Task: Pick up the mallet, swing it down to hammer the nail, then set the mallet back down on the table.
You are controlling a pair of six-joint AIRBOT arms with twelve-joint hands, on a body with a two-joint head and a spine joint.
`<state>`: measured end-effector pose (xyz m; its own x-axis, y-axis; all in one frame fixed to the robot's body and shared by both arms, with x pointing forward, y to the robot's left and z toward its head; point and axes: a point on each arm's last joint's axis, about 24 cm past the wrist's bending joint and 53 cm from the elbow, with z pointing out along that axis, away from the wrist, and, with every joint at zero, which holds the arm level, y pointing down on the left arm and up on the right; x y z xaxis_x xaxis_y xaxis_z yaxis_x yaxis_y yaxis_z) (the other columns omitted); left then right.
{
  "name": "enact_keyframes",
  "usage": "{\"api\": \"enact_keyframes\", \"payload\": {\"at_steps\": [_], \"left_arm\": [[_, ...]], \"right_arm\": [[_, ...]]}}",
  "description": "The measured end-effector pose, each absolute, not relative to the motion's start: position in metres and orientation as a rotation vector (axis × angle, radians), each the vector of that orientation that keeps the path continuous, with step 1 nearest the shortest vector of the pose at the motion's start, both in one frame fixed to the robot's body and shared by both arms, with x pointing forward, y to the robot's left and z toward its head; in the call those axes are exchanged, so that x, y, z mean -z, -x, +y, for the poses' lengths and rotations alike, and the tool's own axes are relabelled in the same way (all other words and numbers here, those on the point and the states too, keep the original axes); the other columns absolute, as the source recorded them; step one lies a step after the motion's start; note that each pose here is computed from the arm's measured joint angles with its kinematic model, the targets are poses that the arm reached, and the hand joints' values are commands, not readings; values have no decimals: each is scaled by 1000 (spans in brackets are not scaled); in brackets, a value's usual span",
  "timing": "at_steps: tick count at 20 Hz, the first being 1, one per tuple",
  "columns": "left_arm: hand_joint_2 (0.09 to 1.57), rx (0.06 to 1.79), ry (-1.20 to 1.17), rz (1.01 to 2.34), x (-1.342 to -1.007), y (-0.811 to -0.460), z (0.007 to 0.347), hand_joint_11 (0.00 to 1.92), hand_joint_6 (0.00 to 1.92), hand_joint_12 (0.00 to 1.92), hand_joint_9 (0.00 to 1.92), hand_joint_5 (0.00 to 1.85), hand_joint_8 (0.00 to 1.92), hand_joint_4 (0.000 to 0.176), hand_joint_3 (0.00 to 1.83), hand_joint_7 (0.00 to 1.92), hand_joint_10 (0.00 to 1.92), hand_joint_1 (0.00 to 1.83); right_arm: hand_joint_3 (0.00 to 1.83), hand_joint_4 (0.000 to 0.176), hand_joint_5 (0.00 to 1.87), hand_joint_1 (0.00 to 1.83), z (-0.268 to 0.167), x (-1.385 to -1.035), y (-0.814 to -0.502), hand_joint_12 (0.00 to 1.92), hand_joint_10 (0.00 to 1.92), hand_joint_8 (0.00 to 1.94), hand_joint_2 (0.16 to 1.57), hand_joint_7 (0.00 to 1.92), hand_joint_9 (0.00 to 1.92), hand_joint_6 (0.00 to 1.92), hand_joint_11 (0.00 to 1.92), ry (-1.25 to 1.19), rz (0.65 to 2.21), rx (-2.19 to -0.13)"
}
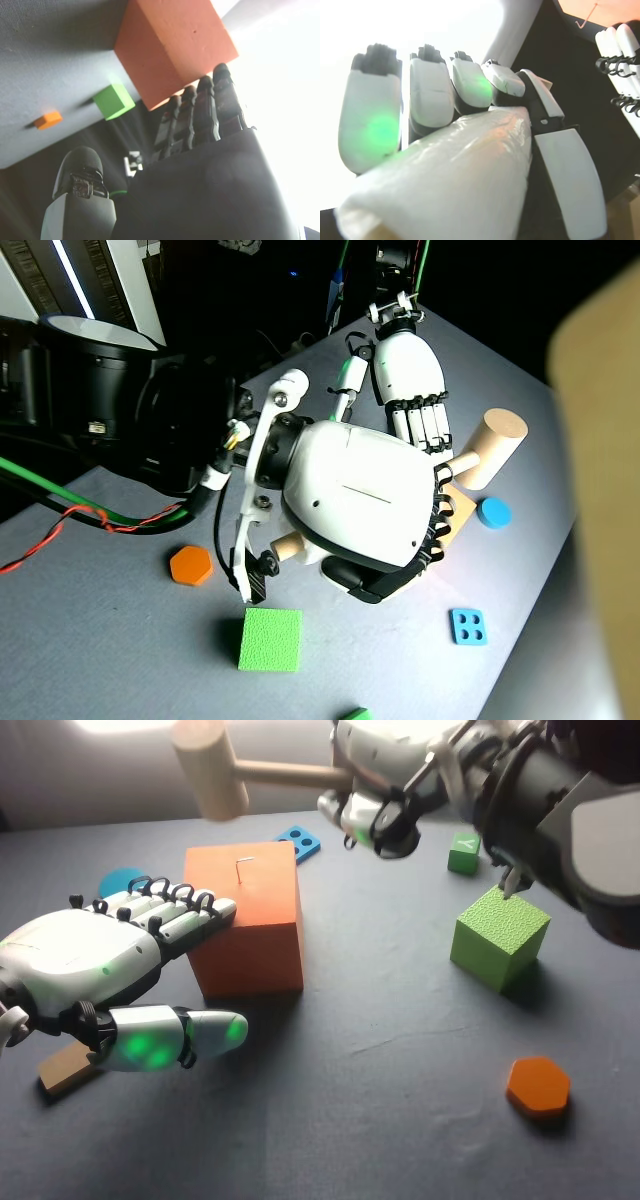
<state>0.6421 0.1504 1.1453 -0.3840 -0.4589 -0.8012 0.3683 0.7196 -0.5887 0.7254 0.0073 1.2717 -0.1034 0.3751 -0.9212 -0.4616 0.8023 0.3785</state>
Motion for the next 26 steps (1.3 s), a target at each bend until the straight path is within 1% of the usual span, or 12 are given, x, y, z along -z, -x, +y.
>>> {"api": "enact_keyframes", "payload": {"at_steps": [1,4,5,8,10,11,13,16,18,21,24,26], "left_arm": [[1211,882,72,1758,-1145,-642,150,0,6,0,0,17,1,0,5,4,0,0],[1202,881,72,1759,-1145,-642,150,0,6,0,3,22,3,0,0,11,1,0],[1198,881,72,1759,-1145,-642,150,0,4,0,5,18,4,0,0,12,2,0],[1199,881,72,1759,-1145,-642,150,5,5,2,19,25,9,0,0,30,6,0],[1198,882,71,1758,-1145,-642,150,1,7,1,18,33,8,0,0,32,5,0],[1199,882,71,1758,-1145,-642,150,0,4,0,14,27,4,0,0,24,3,0],[1200,882,71,1758,-1145,-642,150,3,6,1,22,33,7,0,0,33,6,0],[1206,882,71,1758,-1145,-642,150,8,5,4,17,32,5,0,3,32,3,0],[1203,882,72,1758,-1145,-642,150,10,7,5,19,40,7,0,1,39,3,0],[1203,882,72,1758,-1145,-642,150,0,1,0,19,27,2,0,1,29,3,0],[1206,882,73,1758,-1145,-642,151,0,1,0,19,28,1,0,2,29,3,0],[1207,884,75,1759,-1145,-642,150,0,4,0,23,37,3,0,2,33,4,0]], "right_arm": [[0,176,1175,693,9,-1265,-726,1921,1921,1941,1550,1469,1608,1921,1685,76,1532,-702],[0,176,1178,721,12,-1213,-726,1921,1921,1941,1543,1474,1617,1921,1699,96,1621,-672],[1,176,1176,723,11,-1205,-725,1921,1921,1941,1552,1477,1619,1921,1711,100,1634,-666],[0,176,1172,710,11,-1210,-726,1921,1921,1941,1550,1488,1633,1921,1718,105,1624,-666],[0,176,1196,755,8,-1224,-727,1921,1921,1941,1528,1515,1646,1921,1734,91,1607,-685],[0,176,1205,727,3,-1233,-727,1921,1921,1941,1539,1525,1652,1921,1732,79,1596,-694],[0,176,1186,730,-9,-1251,-726,1921,1921,1941,1539,1507,1639,1921,1721,73,1562,-689],[3,176,1165,709,-24,-1260,-705,1921,1921,1941,1547,1488,1624,1921,1705,153,1517,-692],[0,176,1171,694,-26,-1257,-685,1921,1921,1941,1542,1481,1613,1921,1693,268,1498,-720],[2,175,1158,681,-32,-1247,-663,1921,1921,1941,1550,1486,1623,1921,1707,373,1522,-800],[0,176,1149,716,-44,-1233,-662,1921,1921,1941,1536,1483,1623,1921,1707,386,1569,-793],[0,175,1155,703,-42,-1222,-661,1921,1921,1941,1538,1490,1627,1921,1704,404,1604,-783]]}}
